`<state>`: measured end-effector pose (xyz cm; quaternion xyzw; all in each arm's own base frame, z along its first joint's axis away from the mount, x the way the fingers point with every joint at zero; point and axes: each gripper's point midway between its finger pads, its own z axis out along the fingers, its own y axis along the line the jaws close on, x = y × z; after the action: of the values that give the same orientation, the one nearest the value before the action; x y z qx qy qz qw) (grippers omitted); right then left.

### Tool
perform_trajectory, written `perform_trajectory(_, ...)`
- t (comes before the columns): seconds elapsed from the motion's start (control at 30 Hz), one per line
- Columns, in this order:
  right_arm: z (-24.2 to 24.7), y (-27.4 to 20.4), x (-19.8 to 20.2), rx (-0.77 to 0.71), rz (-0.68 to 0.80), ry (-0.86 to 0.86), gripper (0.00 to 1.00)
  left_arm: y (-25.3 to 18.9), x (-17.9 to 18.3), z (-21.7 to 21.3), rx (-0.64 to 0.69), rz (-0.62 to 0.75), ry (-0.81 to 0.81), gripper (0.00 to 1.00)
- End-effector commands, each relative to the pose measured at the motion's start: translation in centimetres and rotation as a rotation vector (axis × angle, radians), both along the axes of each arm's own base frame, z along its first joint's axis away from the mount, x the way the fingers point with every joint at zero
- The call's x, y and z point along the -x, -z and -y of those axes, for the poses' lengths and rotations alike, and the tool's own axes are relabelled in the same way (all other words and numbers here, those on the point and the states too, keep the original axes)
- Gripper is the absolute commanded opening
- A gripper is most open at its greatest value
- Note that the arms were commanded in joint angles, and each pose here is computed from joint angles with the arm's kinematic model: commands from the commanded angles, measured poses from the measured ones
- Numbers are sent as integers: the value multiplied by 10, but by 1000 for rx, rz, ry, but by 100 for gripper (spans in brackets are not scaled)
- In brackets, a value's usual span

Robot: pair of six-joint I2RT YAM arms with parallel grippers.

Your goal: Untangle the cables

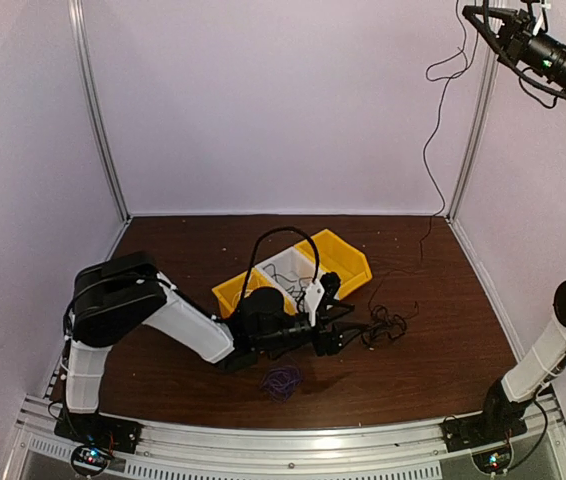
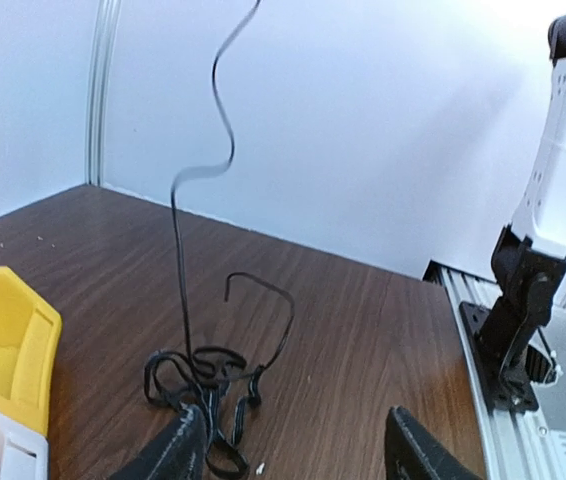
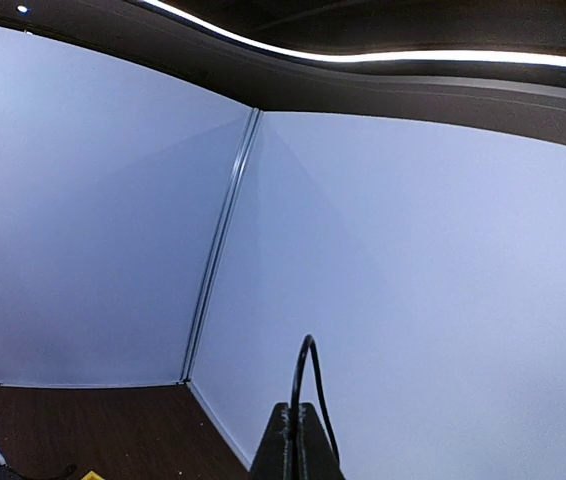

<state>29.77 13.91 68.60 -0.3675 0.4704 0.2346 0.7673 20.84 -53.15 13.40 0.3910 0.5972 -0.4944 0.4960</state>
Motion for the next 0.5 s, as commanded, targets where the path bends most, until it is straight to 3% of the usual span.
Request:
perform_trajectory(0.0, -5, 4, 14, 2, -21, -72, 0, -38, -14, -1, 74, 30, -88, 64)
perform_trajectory(0.13, -6, 6, 17, -1, -35, -91, 0, -31, -32, 19, 6, 67, -134, 69)
perform_trajectory(0.27, -8, 10, 20, -2, -51, -109, 0, -24, -31, 48, -31, 79, -54, 70)
perform_trajectory(0.47, -9, 22, 16, 0, -87, -124, 0, -14, -48, 71, -58, -6, -85, 68)
